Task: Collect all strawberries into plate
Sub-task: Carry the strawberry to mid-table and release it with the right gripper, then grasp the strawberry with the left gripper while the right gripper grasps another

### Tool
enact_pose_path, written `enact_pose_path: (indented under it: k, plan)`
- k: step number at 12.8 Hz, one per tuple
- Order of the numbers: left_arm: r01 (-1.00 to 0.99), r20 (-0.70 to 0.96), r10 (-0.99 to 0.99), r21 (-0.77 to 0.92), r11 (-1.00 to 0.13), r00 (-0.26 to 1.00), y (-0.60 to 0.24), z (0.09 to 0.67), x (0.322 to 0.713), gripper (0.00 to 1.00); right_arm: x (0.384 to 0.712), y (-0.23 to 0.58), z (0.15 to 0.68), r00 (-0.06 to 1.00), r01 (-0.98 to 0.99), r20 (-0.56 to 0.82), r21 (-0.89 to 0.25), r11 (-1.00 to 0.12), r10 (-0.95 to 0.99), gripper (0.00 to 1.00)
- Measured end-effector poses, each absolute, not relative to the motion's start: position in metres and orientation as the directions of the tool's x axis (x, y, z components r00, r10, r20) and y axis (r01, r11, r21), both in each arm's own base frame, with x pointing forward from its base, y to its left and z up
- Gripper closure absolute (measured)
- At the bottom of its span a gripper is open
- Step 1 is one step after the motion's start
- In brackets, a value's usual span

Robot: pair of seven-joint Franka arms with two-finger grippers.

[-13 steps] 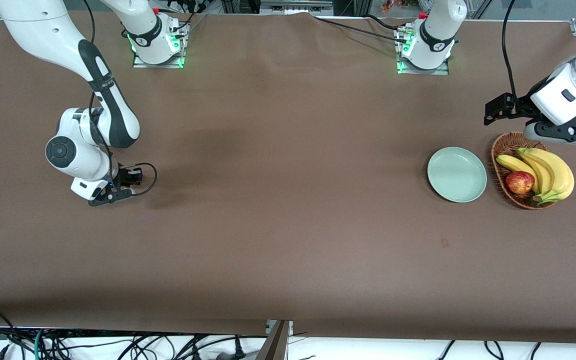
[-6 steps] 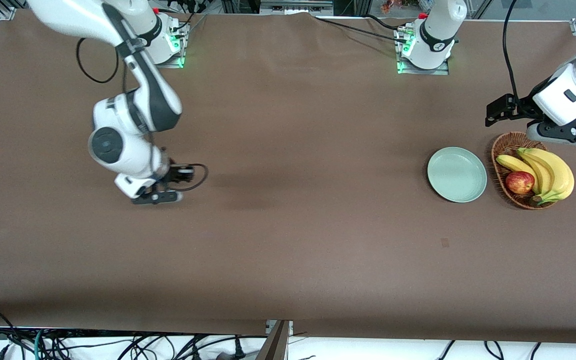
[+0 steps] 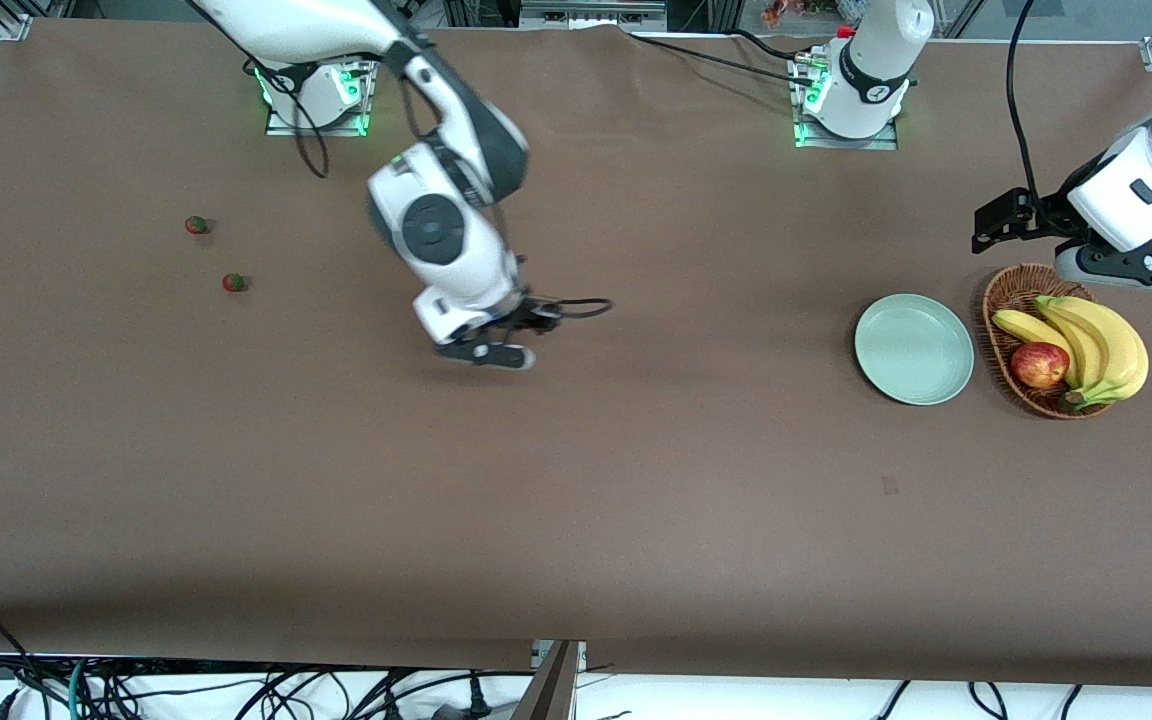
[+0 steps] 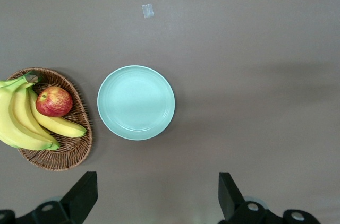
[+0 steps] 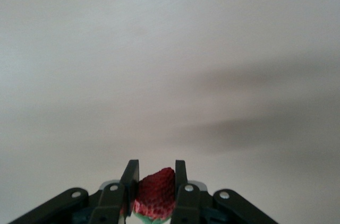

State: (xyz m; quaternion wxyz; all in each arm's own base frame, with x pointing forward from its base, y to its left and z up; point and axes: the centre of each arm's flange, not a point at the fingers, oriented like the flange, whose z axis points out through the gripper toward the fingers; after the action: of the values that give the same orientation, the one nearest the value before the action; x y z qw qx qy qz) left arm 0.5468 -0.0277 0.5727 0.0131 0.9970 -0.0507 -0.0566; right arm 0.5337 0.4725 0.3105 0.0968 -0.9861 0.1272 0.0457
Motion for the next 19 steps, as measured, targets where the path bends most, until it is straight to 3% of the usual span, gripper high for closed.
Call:
enact_pose_path:
  k: [4, 7, 10, 12, 15, 19]
  plan:
    - [-0.098, -0.111, -0.101, 0.032, -0.995, 0.989, -0.028, 0.568, 0.548, 0.0, 0.509, 0.564, 0.279, 0.905, -0.422, -0.106, -0.344, -0.839, -0.412, 0.68]
    - [-0.095, -0.113, -0.098, 0.032, -0.995, 0.989, -0.027, 0.55, 0.549, 0.0, 0.465, 0.618, 0.238, 0.847, -0.51, -0.142, -0.489, -0.708, -0.512, 0.68]
    - [-0.091, -0.104, -0.094, 0.03, -0.995, 0.99, -0.027, 0.524, 0.552, 0.0, 0.425, 0.649, 0.209, 0.807, -0.555, -0.173, -0.548, -0.626, -0.565, 0.67]
    - [-0.092, -0.101, -0.095, 0.03, -0.995, 0.99, -0.028, 0.501, 0.552, 0.0, 0.411, 0.658, 0.204, 0.793, -0.566, -0.166, -0.555, -0.609, -0.586, 0.52]
    - [-0.097, -0.104, -0.099, 0.029, -0.995, 0.99, -0.032, 0.472, 0.548, 0.0, 0.416, 0.661, 0.214, 0.786, -0.566, -0.157, -0.573, -0.593, -0.598, 0.18]
    - [-0.076, -0.08, -0.077, 0.022, -0.997, 0.994, -0.061, 0.443, 0.543, 0.0, 0.471, 0.626, 0.25, 0.788, -0.583, -0.102, -0.441, -0.682, -0.608, 0.13]
